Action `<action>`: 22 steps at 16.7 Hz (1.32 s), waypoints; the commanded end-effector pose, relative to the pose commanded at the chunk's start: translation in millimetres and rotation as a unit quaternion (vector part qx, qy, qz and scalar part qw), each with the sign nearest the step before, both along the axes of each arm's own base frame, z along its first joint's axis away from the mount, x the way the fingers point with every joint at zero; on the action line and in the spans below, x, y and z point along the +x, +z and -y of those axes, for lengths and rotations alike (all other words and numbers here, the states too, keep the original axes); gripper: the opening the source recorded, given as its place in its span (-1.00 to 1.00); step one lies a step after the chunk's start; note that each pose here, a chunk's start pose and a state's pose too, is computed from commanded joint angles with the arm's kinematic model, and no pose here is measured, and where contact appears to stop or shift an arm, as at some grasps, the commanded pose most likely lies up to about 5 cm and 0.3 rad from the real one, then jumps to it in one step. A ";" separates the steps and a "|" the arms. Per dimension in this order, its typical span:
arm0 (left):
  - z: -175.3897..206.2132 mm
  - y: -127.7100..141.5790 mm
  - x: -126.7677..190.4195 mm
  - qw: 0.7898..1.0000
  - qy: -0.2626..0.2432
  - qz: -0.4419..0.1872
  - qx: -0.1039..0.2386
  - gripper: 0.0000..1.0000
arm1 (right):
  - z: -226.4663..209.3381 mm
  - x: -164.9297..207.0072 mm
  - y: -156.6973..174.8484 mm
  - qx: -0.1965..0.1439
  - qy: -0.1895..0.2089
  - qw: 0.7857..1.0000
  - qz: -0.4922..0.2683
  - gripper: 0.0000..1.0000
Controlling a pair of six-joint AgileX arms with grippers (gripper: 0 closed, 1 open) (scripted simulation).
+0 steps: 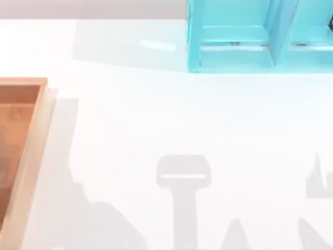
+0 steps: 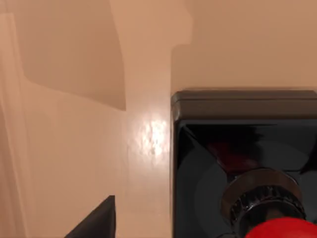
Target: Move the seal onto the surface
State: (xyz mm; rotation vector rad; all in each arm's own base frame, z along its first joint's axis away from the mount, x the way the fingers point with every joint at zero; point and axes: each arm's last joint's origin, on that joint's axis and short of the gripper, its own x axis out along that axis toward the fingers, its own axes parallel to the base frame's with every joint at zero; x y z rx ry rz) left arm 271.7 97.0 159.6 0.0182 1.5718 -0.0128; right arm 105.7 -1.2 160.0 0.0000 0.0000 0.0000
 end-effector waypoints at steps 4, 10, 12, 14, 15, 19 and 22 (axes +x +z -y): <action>0.0 0.0 0.0 1.000 0.000 0.000 0.000 0.25 | 0.0 0.0 0.0 0.000 0.000 1.000 0.000 1.00; 0.0 0.0 0.0 1.000 0.000 0.000 0.000 -0.66 | 0.0 0.0 0.0 0.000 0.000 1.000 0.000 1.00; 0.0 0.0 0.0 1.000 0.000 0.000 0.000 -0.96 | 0.0 0.0 0.0 0.000 0.000 1.000 0.000 1.00; 0.0 0.0 0.0 1.000 0.000 0.000 0.000 -1.00 | 0.0 0.0 0.0 0.000 0.000 1.000 0.000 1.00; 0.0 0.0 0.0 1.000 0.000 0.000 0.000 -1.00 | 0.0 0.0 0.0 0.000 0.000 1.000 0.000 1.00; 0.0 0.0 0.0 1.000 0.000 0.000 0.000 -1.00 | 0.0 0.0 0.0 0.000 0.000 1.000 0.000 1.00; 0.9 0.9 0.6 1.000 -0.001 0.001 0.000 -1.00 | 0.0 0.0 0.0 0.000 0.000 1.000 0.000 1.00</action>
